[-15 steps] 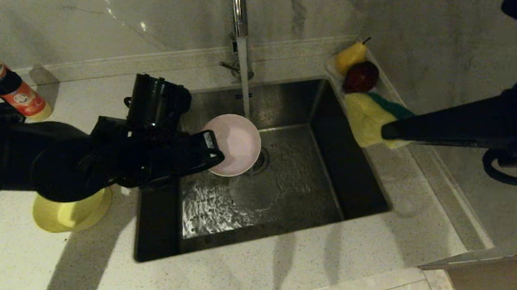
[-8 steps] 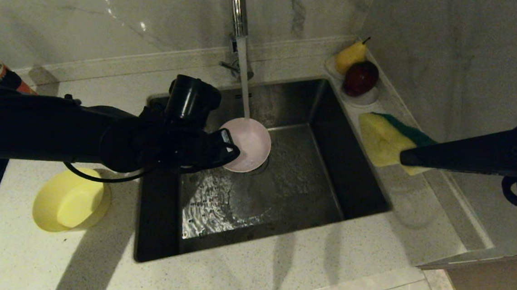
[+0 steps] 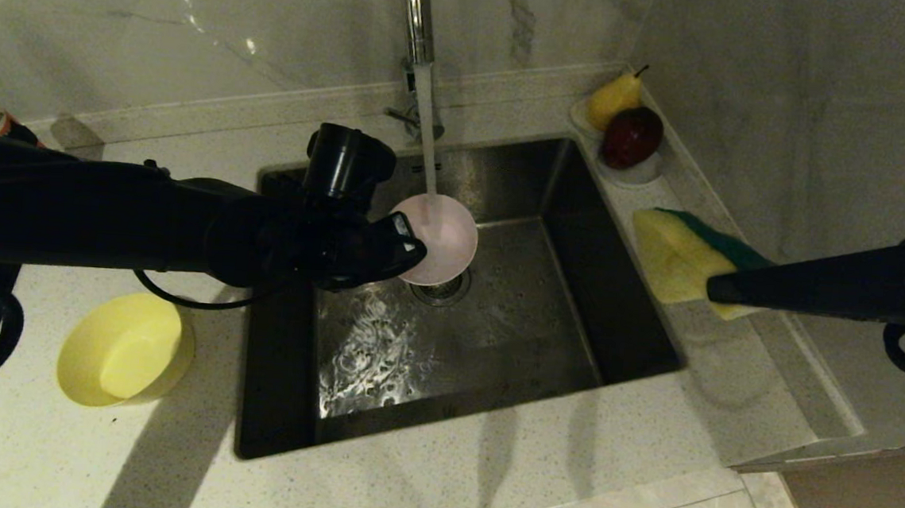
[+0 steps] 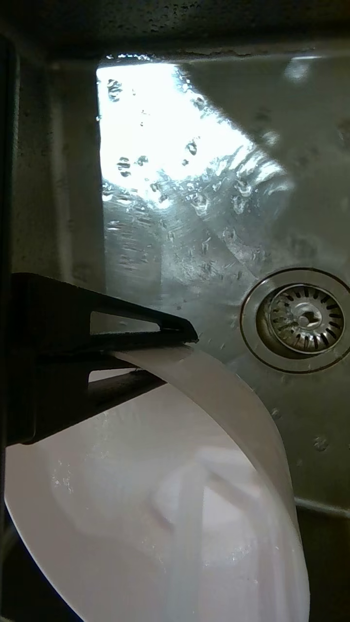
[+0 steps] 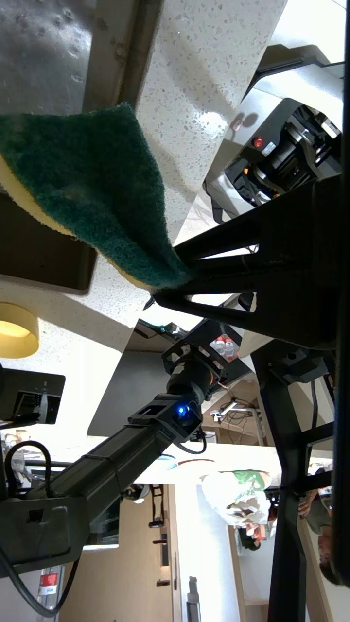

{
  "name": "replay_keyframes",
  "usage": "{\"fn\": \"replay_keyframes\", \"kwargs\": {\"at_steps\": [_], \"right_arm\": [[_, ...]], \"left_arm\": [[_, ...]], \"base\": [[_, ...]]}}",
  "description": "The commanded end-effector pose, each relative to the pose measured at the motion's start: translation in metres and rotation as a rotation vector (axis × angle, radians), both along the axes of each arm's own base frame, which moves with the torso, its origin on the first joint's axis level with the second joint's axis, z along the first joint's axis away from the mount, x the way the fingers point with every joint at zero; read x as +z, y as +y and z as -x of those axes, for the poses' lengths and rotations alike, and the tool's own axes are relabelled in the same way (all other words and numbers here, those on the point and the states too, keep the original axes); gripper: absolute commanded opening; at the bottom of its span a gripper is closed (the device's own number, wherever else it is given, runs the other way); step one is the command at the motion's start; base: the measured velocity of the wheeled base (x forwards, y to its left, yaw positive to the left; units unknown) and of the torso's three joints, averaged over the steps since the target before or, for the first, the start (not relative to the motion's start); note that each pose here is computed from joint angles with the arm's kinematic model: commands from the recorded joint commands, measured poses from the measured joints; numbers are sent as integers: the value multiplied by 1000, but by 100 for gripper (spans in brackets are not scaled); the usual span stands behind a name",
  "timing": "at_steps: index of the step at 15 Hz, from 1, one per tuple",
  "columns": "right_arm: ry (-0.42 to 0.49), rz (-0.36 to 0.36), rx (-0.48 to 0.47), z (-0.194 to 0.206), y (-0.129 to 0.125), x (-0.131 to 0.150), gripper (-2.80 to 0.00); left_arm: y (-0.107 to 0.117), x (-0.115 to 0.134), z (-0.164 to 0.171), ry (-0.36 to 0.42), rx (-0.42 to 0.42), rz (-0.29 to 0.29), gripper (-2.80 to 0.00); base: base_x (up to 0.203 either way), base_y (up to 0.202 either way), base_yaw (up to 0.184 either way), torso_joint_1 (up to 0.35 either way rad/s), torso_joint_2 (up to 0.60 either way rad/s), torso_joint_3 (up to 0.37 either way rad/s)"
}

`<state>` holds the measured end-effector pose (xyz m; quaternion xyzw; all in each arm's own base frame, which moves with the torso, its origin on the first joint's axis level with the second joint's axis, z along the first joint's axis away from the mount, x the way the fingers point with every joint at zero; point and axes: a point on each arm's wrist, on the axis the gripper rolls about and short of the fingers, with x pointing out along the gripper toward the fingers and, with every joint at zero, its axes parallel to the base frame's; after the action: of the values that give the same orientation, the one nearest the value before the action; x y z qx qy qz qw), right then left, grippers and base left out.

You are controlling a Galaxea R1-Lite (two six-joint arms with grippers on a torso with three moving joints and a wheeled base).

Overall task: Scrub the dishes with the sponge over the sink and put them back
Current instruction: Rinse the bowl

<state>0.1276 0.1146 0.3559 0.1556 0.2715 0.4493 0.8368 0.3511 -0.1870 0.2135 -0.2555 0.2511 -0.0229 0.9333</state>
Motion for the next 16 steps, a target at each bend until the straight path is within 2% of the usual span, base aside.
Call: {"fn": "replay_keyframes", "kwargs": {"at_steps": [1,4,16], "right_arm": [[4,0,2,1,-1,0,-280],[3,-2,2,2,-1,0,-280],[12,5,3,1,-1,-3,-280]], "left_arm": [[1,1,2,0,6,5,-280],[4,7,7,-7,7,15,-280],[7,2,12,8,16,12,-280]], "base": [[0,0,0,0,0,0],[0,0,0,0,0,0],[0,0,0,0,0,0]]}}
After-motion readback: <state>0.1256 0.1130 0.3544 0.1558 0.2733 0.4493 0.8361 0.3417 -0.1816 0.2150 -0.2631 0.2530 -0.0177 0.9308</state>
